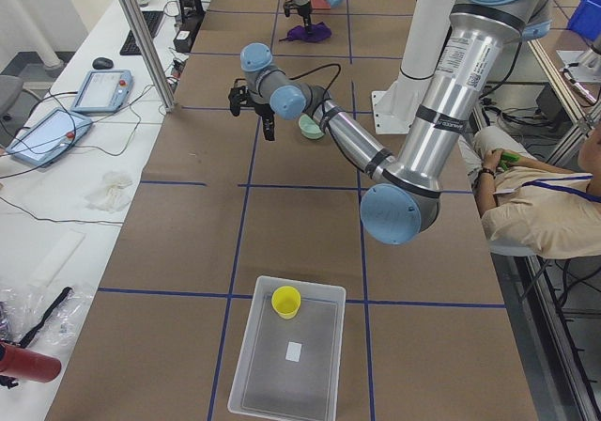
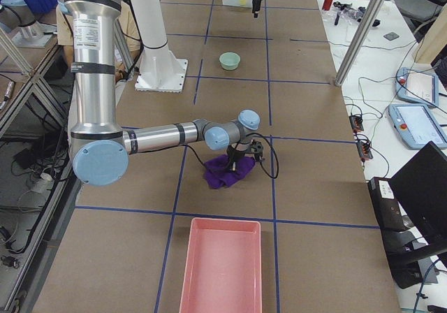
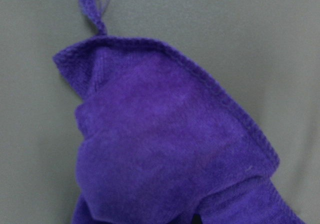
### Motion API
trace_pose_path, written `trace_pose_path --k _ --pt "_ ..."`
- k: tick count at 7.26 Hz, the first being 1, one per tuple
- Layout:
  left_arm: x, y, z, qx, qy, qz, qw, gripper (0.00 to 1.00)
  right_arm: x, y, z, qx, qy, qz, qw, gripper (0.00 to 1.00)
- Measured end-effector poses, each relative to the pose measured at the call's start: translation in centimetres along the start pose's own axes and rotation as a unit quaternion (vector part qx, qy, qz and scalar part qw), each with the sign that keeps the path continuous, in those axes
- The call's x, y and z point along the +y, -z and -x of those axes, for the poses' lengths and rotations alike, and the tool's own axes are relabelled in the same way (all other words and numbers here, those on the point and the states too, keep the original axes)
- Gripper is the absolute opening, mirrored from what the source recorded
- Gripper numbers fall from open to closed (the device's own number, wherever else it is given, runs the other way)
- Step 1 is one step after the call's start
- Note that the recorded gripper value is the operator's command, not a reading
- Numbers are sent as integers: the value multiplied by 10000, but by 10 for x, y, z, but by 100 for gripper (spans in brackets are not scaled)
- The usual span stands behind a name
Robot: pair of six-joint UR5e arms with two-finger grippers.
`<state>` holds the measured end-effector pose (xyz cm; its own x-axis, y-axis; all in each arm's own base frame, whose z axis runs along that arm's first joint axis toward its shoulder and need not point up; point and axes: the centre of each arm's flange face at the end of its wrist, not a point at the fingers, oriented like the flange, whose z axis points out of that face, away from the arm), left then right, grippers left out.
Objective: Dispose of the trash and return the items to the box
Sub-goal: 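Grasp the purple cloth with the right gripper while the left reaches the green bowl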
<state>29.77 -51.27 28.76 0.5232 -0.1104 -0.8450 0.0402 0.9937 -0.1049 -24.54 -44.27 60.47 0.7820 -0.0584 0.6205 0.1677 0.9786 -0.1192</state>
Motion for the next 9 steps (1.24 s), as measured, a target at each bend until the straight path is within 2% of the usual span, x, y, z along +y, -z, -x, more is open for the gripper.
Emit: trace_pose_path --k 2,4,5,7,9 --pt "26 -30 -46 -12 250 111 9996 83 4 26 7 -145 69 -200 9997 0" --pt "70 -79 -85 -198 460 151 9986 84 13 82 -6 -412 -48 -604 9973 0" --pt "90 -108 -96 -365 494 117 9980 86 18 117 -24 -622 -224 -845 9942 0" --pt "112 -152 -100 -666 474 107 9966 87 23 182 -67 -1052 -615 -1323 9837 0" --pt "124 -177 -100 -824 409 122 9957 87 28 218 -98 -1205 -816 -1674 9751 0"
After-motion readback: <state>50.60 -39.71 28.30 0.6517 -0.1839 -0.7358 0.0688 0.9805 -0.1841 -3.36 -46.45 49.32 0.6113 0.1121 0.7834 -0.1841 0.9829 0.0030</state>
